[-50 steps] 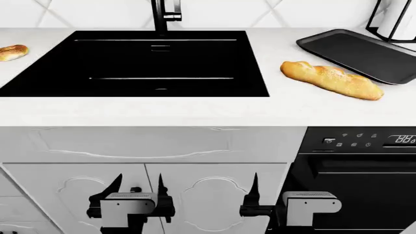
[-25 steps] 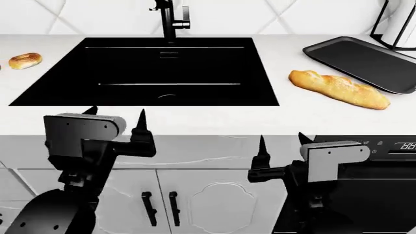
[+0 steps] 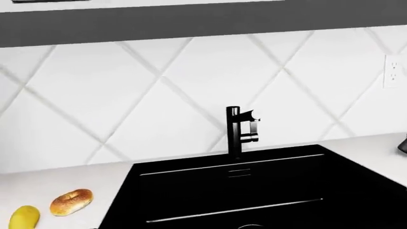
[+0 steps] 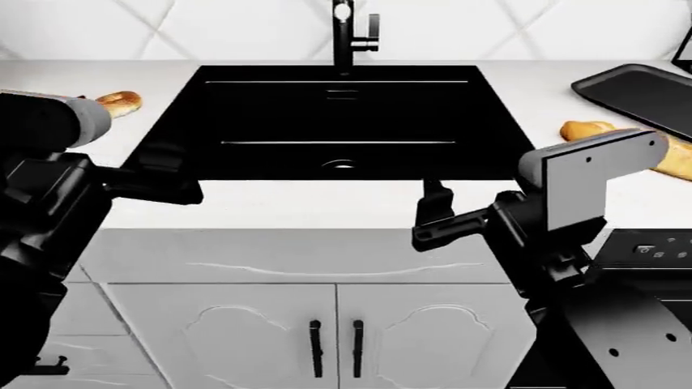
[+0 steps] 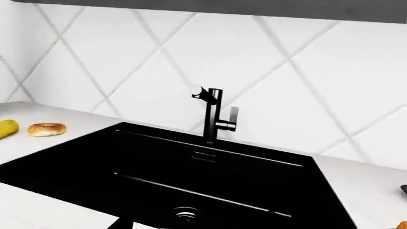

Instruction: Pick up the fruits and vegetables and place them in the sink. Turn on the sink faucet to wash them. Then turn the sink off and put them in the tray.

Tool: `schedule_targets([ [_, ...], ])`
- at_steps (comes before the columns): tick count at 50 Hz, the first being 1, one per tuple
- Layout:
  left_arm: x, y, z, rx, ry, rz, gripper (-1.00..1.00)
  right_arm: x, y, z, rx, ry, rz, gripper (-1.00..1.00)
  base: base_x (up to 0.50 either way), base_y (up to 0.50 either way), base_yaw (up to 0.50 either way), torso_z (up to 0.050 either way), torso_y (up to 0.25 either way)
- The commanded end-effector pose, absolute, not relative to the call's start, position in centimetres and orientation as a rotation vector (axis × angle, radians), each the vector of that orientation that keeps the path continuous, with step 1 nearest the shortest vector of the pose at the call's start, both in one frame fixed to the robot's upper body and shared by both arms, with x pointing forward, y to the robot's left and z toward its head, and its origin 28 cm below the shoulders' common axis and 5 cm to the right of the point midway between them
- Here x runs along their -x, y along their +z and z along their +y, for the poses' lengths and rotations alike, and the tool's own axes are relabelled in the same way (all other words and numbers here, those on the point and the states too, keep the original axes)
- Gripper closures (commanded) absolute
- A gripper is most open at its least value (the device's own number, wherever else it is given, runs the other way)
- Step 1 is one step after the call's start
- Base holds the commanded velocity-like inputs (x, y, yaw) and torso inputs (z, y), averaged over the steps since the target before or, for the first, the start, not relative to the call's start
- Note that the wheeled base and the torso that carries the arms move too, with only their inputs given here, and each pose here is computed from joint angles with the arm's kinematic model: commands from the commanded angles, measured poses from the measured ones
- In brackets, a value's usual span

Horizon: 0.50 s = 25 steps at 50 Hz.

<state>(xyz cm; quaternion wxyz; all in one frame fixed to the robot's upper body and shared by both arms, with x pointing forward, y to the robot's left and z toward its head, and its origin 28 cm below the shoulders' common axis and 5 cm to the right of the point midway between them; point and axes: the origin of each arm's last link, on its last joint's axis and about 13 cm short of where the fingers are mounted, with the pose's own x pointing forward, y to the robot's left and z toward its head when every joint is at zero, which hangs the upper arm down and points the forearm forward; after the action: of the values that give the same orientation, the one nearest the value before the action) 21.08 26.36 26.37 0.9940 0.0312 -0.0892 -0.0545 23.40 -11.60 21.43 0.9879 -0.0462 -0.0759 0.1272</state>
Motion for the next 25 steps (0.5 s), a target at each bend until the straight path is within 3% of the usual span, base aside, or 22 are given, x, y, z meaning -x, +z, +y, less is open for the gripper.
schedule_targets([
  [1,-20.0,27.9,26.9,-0.095,-0.110,-0.211,-1.00,-23.6,23.6,-11.3,0.106,0.293,-0.210,-1.00,0.00,0.50,0.00,0.050,0.000],
  [25,-19.5,28.5,27.2,-0.108,-0.118,-0.234,-1.00,-24.7,24.5,-10.8,0.097,0.322,-0.245,-1.00,0.00,0.50,0.00,0.050,0.000],
])
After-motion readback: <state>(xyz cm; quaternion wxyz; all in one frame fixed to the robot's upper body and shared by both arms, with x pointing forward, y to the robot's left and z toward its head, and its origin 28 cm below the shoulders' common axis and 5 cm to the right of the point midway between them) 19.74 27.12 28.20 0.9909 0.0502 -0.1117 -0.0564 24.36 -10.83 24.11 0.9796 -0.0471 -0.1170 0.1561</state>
